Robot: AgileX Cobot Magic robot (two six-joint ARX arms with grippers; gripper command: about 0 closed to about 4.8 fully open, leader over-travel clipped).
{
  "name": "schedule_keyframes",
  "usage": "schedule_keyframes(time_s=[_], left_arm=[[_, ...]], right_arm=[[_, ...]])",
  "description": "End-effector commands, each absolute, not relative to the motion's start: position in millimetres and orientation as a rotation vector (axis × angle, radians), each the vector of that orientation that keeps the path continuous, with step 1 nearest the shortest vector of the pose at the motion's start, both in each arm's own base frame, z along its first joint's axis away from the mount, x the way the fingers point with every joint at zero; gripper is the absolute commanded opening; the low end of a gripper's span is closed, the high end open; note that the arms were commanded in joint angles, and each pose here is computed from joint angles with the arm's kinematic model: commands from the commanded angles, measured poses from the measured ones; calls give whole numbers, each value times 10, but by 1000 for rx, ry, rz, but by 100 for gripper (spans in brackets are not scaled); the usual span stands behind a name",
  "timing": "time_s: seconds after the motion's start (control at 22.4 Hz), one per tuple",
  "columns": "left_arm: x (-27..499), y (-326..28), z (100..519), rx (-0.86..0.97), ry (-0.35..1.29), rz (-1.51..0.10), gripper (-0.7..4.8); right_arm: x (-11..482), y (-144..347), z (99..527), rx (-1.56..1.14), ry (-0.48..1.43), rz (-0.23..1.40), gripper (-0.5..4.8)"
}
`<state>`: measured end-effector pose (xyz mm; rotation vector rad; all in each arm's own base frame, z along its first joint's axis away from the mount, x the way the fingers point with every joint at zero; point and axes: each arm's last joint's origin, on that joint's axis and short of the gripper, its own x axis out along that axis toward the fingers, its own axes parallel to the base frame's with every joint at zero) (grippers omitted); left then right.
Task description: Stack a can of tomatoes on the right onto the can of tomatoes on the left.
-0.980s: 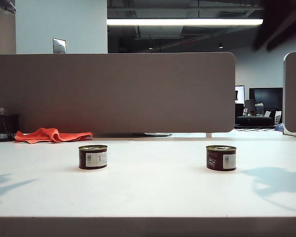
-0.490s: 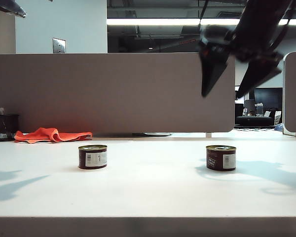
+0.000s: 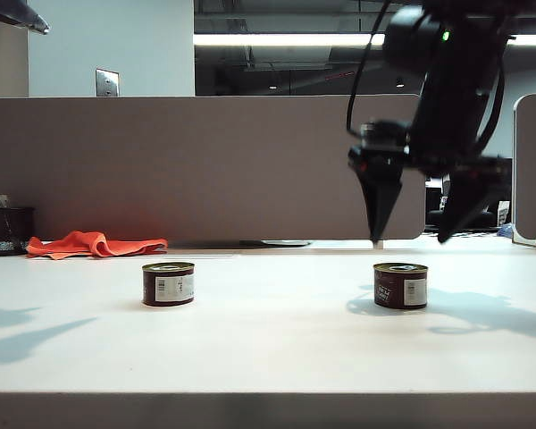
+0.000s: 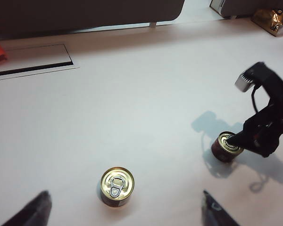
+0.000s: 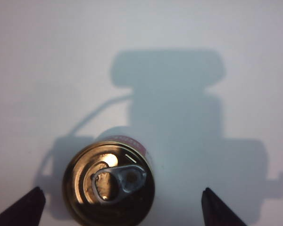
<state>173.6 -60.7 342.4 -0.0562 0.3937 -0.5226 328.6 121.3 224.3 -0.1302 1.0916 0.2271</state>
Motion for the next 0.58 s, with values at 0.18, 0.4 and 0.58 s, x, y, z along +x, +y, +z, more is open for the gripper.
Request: schedule_keyframes(time_s=[0.18, 0.4, 0.58], left_arm=[[1730, -608, 3444, -75, 388, -528, 404], [1729, -608, 3442, -74, 391, -527, 404], [1729, -608, 3441, -74, 392, -527, 404]], right_arm=[[3361, 1255, 2116, -93, 1113, 226, 479], [3373, 1262, 2047, -96, 1139, 224, 479], [3369, 1260, 2033, -98, 1152, 223, 479]])
